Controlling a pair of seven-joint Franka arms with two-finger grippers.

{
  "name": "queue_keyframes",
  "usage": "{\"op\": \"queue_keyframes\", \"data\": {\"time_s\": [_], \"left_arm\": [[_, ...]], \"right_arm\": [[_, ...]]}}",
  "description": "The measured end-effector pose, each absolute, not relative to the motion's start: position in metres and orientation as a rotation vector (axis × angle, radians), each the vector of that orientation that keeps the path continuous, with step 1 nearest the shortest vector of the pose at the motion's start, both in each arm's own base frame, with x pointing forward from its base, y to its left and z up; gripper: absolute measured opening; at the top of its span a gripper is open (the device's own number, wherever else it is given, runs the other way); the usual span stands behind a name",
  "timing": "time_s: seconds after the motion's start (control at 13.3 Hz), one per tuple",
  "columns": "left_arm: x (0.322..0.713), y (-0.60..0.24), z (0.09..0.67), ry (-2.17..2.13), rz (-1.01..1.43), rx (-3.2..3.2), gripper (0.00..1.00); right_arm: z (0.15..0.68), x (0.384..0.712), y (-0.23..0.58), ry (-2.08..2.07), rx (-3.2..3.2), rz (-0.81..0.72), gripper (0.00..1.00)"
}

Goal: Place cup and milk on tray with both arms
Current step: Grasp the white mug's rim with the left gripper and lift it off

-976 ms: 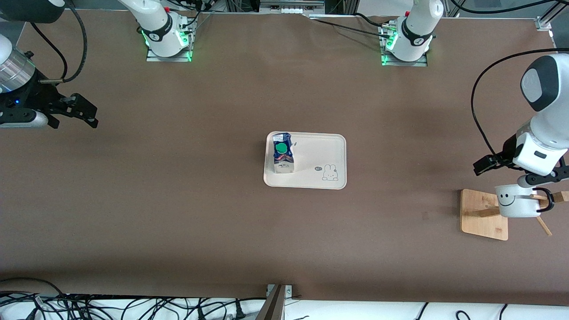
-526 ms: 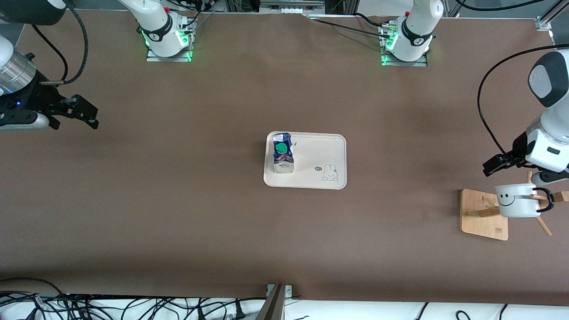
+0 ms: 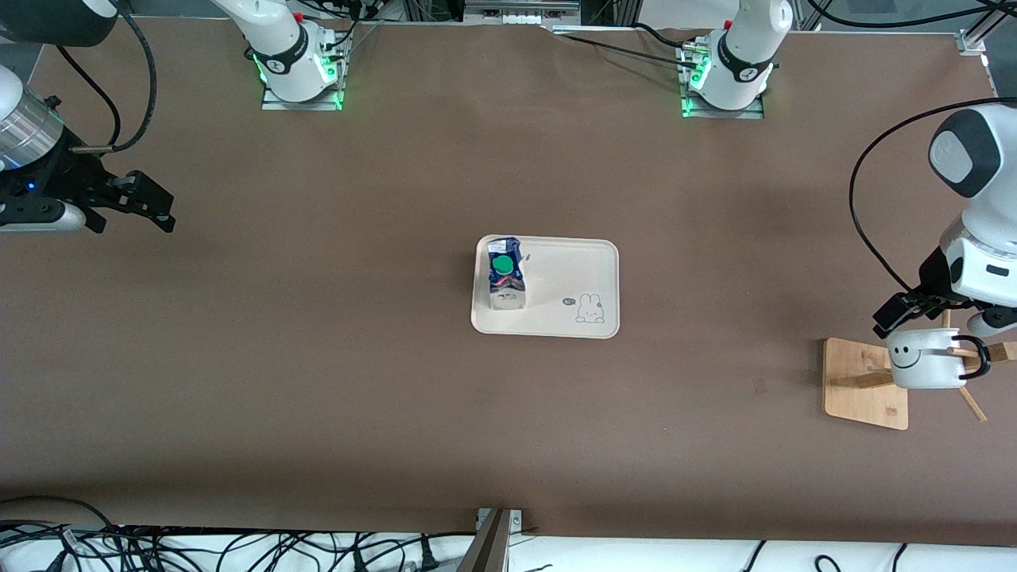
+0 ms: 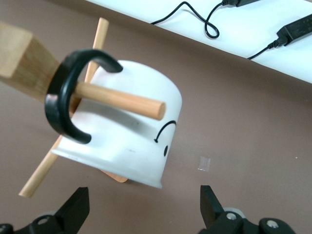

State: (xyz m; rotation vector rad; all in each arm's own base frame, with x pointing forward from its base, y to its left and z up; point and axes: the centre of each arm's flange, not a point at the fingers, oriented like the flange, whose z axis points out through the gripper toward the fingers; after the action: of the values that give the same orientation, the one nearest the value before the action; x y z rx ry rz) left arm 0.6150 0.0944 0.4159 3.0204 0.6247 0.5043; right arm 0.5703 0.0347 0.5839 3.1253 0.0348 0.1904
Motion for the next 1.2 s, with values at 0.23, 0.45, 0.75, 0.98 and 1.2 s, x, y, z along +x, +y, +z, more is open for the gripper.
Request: {"op": "queue_keyframes", "data": {"time_s": [0.23, 0.45, 0.75, 0.98, 1.2], "left_arm": [[0.6141, 0.0947, 0.4151, 0.658, 0.526, 2.984, 0.89], [0.6164, 0.0935, 0.4211, 0.668, 0.580, 2.957, 0.57], [0.6160, 0.0938, 0.4157, 0.669, 0.603, 2.952, 0.45], [0.6160, 0.0925, 0.4147, 0.665, 0.601, 2.952, 0.13], [0.6167, 0.0885, 0.4159, 0.655, 0.600, 2.952, 0.07]], "right_arm": [[0.5831, 0.5708, 0.0334, 0.031, 3.125, 0.188, 1.00], [0.5828, 0.5717, 0.0317, 0.026, 3.125, 0.194, 1.00], [0.5834, 0.5724, 0.0317, 0.026, 3.124, 0.204, 1.00], [0.5834, 0.5724, 0.0317, 0.026, 3.124, 0.204, 1.00], [0.5835, 0.5725, 0.0316, 0.026, 3.124, 0.205, 1.00]]}}
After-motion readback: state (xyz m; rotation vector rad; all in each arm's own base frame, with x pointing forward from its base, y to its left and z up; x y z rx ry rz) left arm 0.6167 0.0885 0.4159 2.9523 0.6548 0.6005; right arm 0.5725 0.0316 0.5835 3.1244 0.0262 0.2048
